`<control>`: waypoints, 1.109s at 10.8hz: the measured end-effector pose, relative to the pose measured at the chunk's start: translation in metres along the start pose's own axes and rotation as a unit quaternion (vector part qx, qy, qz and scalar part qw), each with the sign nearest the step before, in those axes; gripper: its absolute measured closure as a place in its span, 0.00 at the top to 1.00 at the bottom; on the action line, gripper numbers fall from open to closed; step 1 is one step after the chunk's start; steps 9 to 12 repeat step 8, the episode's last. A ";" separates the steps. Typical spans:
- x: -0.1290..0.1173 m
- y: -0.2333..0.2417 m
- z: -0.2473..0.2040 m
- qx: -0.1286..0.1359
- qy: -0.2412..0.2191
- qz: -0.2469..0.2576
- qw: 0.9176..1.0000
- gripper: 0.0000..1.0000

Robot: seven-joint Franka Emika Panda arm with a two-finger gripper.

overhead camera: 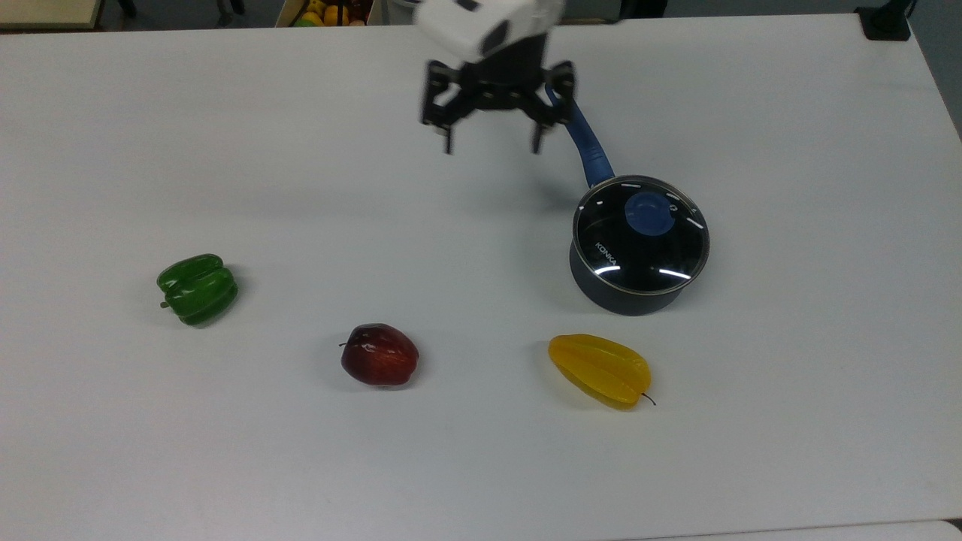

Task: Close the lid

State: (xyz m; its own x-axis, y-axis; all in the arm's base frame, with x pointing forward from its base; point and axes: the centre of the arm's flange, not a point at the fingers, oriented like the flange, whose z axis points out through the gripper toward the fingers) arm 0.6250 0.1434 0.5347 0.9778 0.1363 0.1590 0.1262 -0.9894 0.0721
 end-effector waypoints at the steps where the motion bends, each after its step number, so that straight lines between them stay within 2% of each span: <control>1: -0.008 0.035 -0.006 -0.004 -0.025 0.000 1.000 1.00; 4: -0.040 0.119 -0.036 -0.002 -0.075 0.046 0.996 1.00; 6: -0.063 0.152 -0.060 0.005 -0.087 0.037 0.996 1.00; 8: -0.071 0.167 -0.068 0.007 -0.087 0.025 0.996 1.00; 12: -0.071 0.167 -0.068 0.007 -0.087 0.025 0.996 1.00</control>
